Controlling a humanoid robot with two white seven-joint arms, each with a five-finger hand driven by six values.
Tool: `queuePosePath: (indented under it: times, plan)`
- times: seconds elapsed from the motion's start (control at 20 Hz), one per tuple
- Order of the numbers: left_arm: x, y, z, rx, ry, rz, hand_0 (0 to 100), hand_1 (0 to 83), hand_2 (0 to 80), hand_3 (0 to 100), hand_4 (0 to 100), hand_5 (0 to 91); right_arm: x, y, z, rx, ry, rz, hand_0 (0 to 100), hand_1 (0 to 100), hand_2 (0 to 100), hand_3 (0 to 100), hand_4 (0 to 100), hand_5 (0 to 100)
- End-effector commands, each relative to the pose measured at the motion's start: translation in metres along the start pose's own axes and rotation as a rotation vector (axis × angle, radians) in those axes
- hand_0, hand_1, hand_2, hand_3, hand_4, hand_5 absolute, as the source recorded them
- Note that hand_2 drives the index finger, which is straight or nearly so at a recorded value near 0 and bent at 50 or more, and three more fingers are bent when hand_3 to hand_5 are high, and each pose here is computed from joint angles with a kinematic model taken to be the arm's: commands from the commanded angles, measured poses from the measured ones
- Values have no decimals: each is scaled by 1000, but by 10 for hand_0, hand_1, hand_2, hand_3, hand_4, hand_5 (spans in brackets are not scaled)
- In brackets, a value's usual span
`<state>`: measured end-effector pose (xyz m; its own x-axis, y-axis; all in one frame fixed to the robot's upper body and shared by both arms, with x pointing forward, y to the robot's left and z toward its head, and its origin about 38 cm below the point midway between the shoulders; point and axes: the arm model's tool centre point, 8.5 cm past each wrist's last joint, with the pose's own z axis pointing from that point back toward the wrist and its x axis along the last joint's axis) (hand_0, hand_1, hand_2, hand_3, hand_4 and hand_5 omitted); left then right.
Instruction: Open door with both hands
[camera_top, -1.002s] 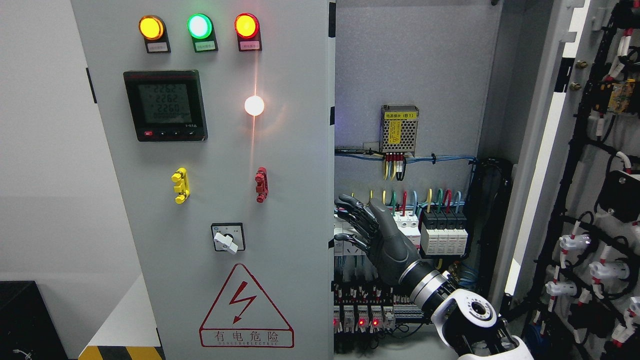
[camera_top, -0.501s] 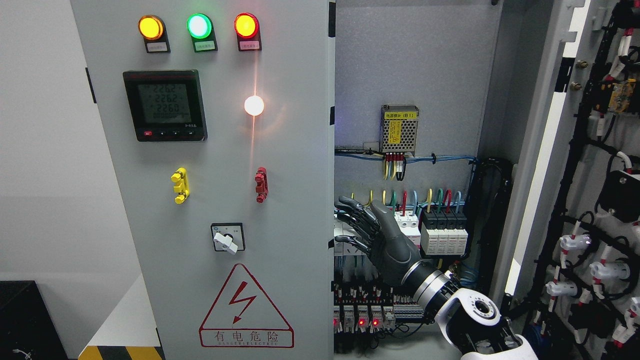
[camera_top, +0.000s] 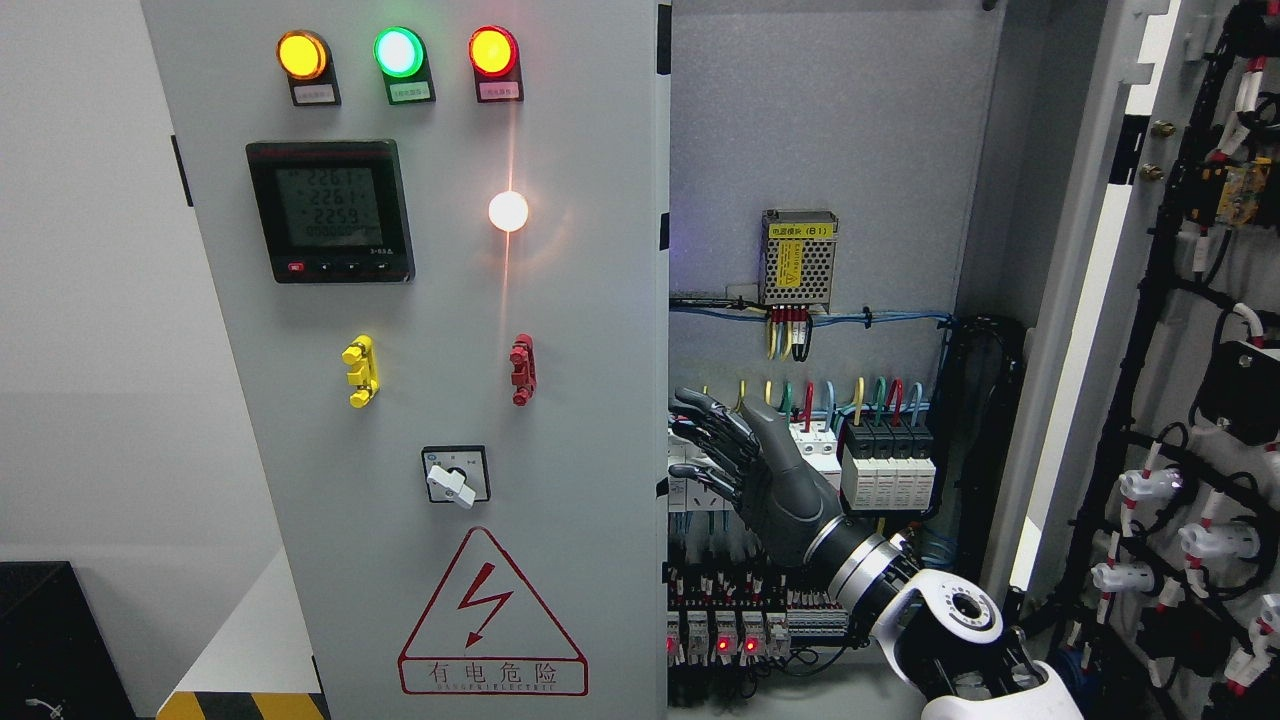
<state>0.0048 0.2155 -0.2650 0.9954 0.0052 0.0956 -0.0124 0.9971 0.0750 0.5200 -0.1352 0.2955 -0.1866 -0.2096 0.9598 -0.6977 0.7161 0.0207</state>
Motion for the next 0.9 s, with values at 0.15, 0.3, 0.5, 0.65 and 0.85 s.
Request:
queuePosePath:
  times: [0.15, 0.3, 0.5, 0.65, 0.85]
  plan:
    - [0, 0, 0, -3, -1, -21, 0, 0, 0, 0, 0, 0, 5, 2, -4, 34, -3, 7, 191, 0, 0, 0, 0, 0]
    - [0, 0, 0, -3, -1, -21, 0, 0, 0, 0, 0, 0, 5, 2, -4, 37, -3, 7, 190, 0, 0, 0, 0, 0]
    - [1, 0, 0, -2, -3, -20, 0, 0, 0, 0, 0, 0, 6, 2, -5, 46, 13, 2, 191, 0, 0, 0, 0, 0]
    - [0, 0, 0, -3, -1, -21, 0, 0, 0, 0, 0, 0, 8, 2, -6, 46, 18, -1, 191, 0, 0, 0, 0, 0]
    - [0, 0, 0, -2, -1, -20, 0, 0, 0, 0, 0, 0, 8, 5, -6, 74, 18, -2, 191, 0, 0, 0, 0, 0]
